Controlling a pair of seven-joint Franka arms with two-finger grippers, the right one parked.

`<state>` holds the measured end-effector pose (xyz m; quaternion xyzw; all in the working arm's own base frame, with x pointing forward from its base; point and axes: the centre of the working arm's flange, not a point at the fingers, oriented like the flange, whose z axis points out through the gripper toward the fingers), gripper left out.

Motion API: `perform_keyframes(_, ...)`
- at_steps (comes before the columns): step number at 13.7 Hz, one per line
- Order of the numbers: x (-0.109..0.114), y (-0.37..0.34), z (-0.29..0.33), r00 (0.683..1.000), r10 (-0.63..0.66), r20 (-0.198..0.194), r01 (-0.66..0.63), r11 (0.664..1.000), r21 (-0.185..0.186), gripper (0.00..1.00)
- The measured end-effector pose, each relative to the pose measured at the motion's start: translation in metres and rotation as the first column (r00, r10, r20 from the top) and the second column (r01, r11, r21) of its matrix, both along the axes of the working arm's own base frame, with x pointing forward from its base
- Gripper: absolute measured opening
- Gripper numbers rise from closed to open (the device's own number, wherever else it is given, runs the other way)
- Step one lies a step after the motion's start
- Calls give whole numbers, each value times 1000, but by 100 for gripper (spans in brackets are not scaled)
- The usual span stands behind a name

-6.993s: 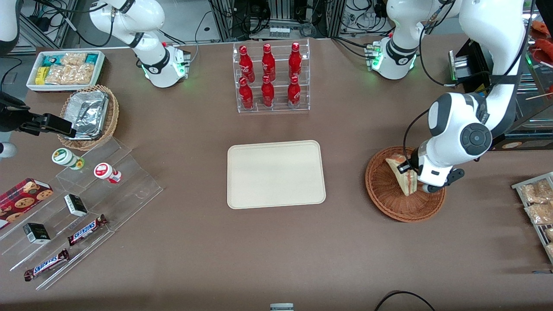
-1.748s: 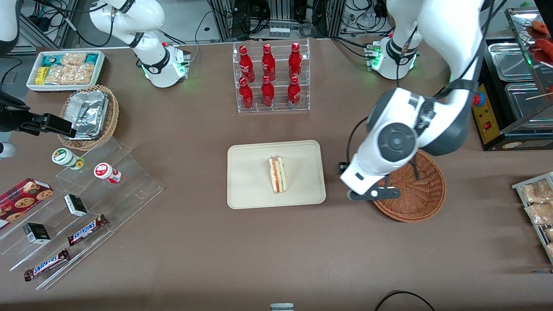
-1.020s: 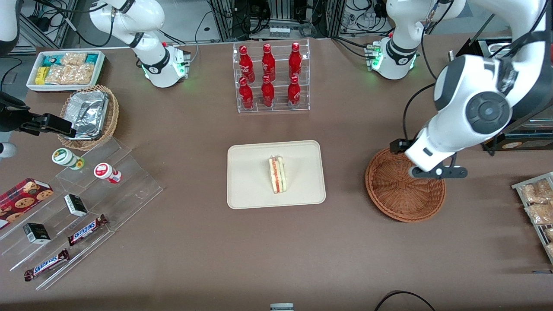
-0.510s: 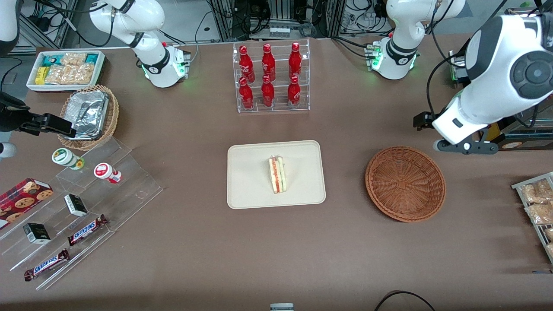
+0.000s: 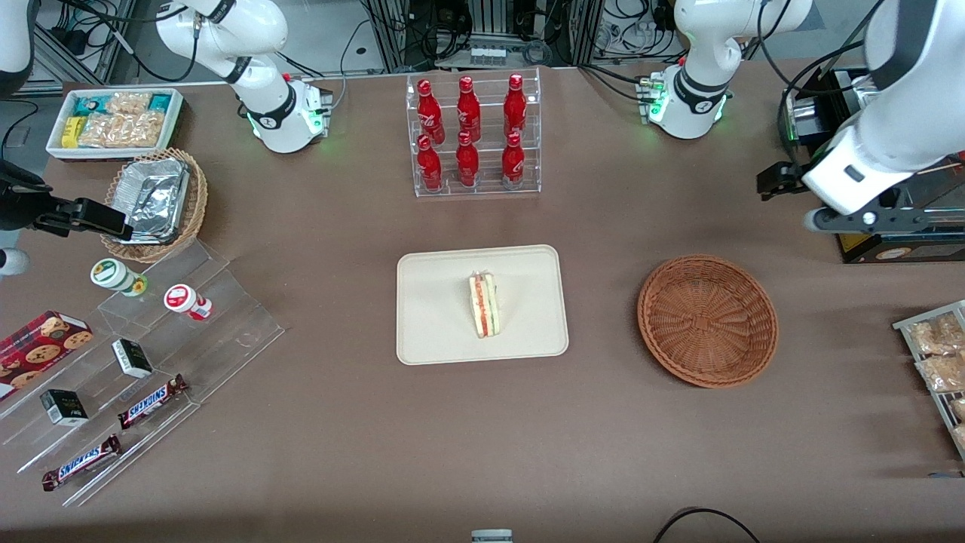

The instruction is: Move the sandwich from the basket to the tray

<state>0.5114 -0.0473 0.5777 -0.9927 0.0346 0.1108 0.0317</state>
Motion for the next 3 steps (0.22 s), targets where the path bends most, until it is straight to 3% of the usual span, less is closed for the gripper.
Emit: perform_keyframes(3, -4, 17, 10, 1000, 13, 13, -13, 1000, -27, 100)
